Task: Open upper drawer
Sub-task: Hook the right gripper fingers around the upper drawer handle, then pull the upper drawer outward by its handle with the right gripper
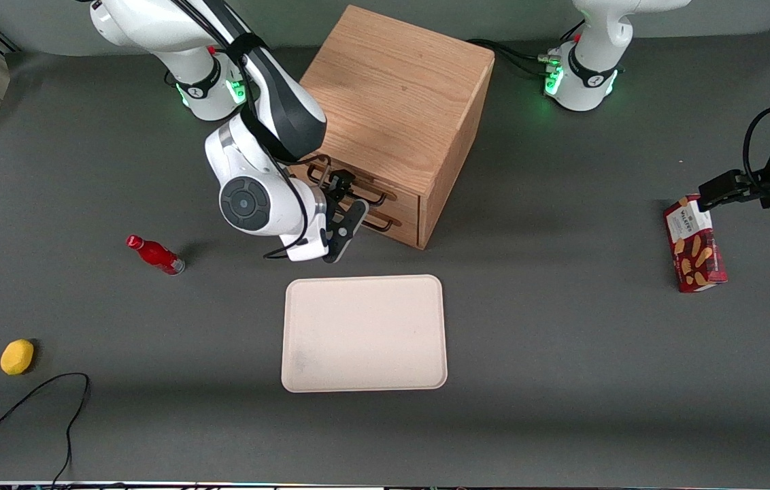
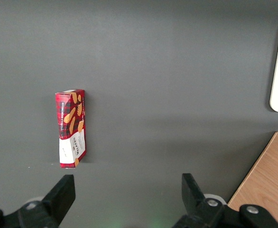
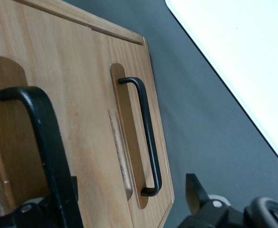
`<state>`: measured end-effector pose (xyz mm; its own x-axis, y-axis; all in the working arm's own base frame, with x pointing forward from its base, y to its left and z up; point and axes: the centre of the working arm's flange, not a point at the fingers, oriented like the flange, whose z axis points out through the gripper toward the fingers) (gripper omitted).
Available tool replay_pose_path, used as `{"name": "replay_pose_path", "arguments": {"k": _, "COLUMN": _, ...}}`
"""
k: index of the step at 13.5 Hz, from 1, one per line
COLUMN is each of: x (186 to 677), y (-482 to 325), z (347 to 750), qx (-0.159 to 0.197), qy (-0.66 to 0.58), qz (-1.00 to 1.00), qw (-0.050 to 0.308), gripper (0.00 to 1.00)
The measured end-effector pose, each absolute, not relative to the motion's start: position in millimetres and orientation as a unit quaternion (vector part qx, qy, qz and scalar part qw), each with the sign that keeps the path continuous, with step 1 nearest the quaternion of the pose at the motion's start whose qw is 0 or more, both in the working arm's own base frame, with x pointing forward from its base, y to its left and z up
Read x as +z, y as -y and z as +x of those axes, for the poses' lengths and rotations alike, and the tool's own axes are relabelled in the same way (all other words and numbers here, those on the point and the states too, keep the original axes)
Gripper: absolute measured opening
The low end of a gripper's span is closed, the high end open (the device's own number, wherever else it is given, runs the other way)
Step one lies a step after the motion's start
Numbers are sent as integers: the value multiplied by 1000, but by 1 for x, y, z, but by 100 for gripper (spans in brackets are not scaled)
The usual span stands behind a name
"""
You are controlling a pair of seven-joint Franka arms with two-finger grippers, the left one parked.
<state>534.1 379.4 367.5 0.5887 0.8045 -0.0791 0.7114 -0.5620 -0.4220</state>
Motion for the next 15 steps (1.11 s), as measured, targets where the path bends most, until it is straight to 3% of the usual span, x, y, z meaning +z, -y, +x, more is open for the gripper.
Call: {"name": "replay_pose_path", "arguments": {"k": 15, "x": 379, "y": -349, "z": 567, "qx": 98, "qy": 419, "qz": -885, "qw": 177, "gripper": 100}}
